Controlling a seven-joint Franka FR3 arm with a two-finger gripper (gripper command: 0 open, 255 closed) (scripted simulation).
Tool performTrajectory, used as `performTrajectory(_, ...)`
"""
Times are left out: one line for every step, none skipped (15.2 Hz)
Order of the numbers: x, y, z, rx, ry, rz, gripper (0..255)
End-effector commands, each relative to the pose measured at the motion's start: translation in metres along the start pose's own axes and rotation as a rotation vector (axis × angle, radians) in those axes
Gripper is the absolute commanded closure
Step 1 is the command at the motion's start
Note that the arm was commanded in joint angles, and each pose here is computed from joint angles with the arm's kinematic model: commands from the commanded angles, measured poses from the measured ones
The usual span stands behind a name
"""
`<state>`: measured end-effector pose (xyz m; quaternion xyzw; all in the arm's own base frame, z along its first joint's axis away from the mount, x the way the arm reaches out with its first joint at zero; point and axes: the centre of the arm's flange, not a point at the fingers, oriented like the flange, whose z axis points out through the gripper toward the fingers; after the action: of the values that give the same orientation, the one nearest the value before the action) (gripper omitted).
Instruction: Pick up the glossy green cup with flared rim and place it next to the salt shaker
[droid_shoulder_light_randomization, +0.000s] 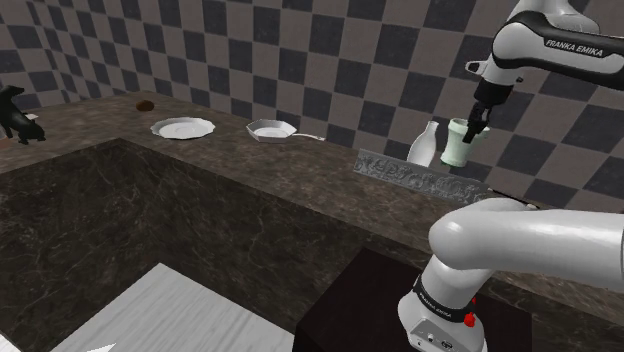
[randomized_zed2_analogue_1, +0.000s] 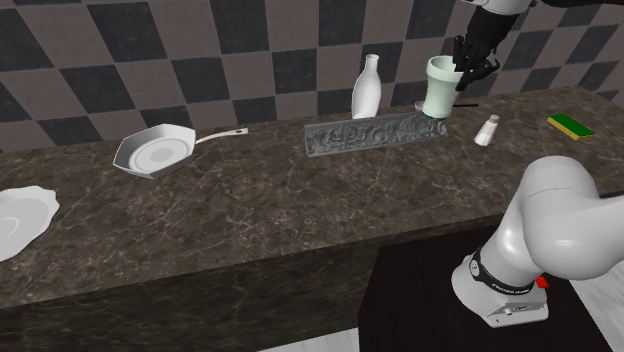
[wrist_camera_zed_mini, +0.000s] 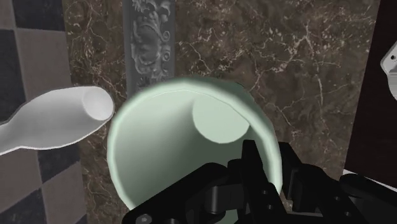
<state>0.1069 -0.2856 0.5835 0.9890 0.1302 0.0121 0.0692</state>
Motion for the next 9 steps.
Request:
performTrajectory(-0.026,0.000,-0.001,0.001,-0.001,-0.001,255)
performTrajectory(-0.039,0.000,-0.001,0.001,-0.001,-0.001,255)
performTrajectory(-0.052,0.000,-0.001,0.001,-0.001,-0.001,255)
performTrajectory(-0.066,0.000,-0.001,0.001,-0.001,-0.001,255)
performTrajectory(-0.079,0.000,-0.001,0.001,-0.001,-0.001,255)
performTrajectory(-0.092,0.000,-0.001,0.001,-0.001,-0.001,255)
performTrajectory(-0.105,0.000,-0.002,0.001,-0.001,-0.001,255)
performTrajectory(-0.118,-0.001,-0.002,0.001,-0.001,-0.001,255)
performTrajectory(-0.132,-0.001,-0.002,0.001,-0.001,-0.001,255)
